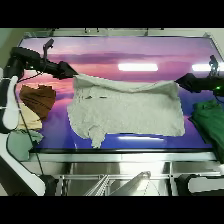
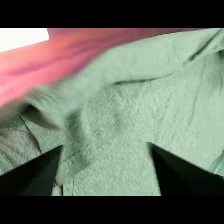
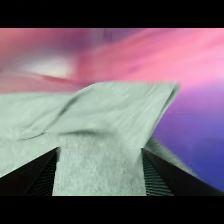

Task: Fold the shirts.

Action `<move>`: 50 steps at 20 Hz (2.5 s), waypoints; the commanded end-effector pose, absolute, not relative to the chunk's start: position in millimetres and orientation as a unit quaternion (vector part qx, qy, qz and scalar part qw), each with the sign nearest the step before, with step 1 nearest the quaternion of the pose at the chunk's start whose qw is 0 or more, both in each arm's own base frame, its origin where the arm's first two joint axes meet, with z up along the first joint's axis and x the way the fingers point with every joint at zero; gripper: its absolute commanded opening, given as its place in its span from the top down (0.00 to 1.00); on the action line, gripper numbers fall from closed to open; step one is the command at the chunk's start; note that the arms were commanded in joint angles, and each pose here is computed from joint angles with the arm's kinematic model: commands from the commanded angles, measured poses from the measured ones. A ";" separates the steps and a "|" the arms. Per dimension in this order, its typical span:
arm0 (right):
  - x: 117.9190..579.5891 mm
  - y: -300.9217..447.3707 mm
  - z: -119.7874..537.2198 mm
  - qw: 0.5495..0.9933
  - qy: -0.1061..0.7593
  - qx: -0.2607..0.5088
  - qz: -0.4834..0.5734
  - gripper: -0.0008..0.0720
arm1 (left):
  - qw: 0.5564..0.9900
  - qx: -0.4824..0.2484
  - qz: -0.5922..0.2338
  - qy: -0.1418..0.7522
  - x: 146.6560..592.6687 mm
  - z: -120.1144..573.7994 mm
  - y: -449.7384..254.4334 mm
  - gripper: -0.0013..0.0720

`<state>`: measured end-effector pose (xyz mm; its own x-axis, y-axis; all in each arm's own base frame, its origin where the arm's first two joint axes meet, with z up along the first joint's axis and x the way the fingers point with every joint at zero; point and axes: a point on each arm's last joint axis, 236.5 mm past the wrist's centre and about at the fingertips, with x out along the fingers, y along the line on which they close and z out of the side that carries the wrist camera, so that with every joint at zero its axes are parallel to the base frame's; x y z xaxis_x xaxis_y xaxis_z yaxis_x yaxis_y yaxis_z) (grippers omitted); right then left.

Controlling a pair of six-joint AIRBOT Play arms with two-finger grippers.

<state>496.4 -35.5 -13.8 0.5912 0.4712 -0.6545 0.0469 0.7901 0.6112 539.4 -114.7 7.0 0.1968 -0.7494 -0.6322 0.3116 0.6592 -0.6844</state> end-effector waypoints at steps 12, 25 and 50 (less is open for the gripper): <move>253.8 -80.2 -86.2 0.667 0.655 0.356 0.005 0.20 | 0.639 -0.355 -0.279 0.622 349.8 -20.3 -58.3 0.06; 259.7 -18.9 -136.2 0.630 0.634 0.438 0.101 0.23 | 0.624 -0.402 -0.216 0.634 294.9 -53.4 -36.0 0.06; 249.6 -40.6 -113.2 0.620 0.612 0.482 0.092 0.28 | 0.567 -0.343 -0.221 0.715 287.4 -125.2 -117.4 0.48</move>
<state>250.3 -20.3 -113.5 0.1837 0.7372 -0.6502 0.4451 0.5274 0.7237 286.1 -118.1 -119.1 -0.1248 -0.7533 -0.6457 -0.2474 0.6539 -0.7150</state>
